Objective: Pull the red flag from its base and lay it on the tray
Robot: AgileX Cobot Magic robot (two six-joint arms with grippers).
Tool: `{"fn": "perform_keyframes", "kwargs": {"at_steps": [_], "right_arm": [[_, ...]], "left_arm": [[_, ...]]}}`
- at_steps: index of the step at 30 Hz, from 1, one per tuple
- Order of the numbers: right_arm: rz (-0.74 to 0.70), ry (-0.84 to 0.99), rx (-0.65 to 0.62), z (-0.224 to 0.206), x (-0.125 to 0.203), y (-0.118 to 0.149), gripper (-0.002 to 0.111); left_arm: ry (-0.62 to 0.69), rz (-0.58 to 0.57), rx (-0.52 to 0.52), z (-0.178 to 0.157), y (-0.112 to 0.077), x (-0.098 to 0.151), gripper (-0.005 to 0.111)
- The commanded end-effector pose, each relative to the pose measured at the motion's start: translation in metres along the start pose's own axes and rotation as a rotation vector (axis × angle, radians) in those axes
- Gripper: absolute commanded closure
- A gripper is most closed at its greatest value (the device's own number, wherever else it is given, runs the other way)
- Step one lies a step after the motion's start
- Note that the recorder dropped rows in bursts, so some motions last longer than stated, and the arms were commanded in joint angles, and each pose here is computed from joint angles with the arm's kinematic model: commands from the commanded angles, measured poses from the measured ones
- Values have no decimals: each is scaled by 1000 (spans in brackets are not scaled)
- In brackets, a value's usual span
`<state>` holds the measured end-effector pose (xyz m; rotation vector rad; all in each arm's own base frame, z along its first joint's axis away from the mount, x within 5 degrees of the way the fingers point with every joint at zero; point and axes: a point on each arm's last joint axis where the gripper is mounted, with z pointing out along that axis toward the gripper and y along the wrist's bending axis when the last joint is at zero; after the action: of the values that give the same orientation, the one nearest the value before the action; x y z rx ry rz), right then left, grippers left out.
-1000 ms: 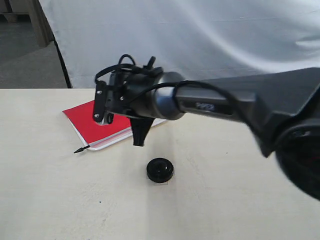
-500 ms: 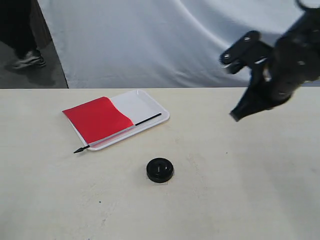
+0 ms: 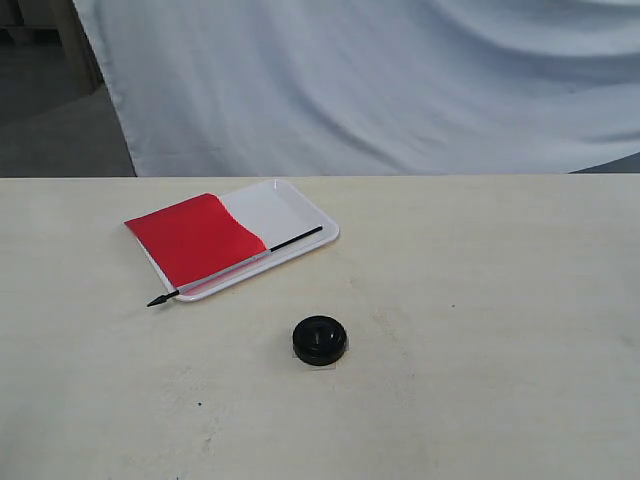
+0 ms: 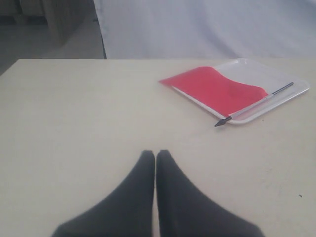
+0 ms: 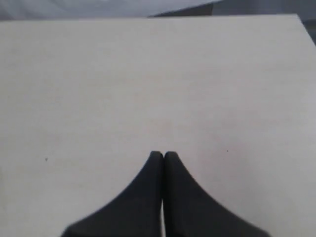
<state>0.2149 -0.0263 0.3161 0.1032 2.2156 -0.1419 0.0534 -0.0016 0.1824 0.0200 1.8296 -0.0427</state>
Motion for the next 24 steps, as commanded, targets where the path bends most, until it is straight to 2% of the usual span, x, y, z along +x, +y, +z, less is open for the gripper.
{"fn": "perform_keyframes", "kwargs": {"at_steps": [1,6,9,15,24], "right_arm": [[65,-120,-25,-18,7,1,109],[115,-194,-50,-28,24,3,109],[65,-264,-73,-41,31,7,109],[-41,-554,-147,-80,53,17,109],[9,-908,-178,-136,103,7,109]], "left_arm": [[-3,-7,4,0,0,0,105],[-3,-7,4,0,0,0,105],[-3,-7,4,0,0,0,105],[-3,-7,4,0,0,0,105],[-3,-7,4,0,0,0,105]]}}
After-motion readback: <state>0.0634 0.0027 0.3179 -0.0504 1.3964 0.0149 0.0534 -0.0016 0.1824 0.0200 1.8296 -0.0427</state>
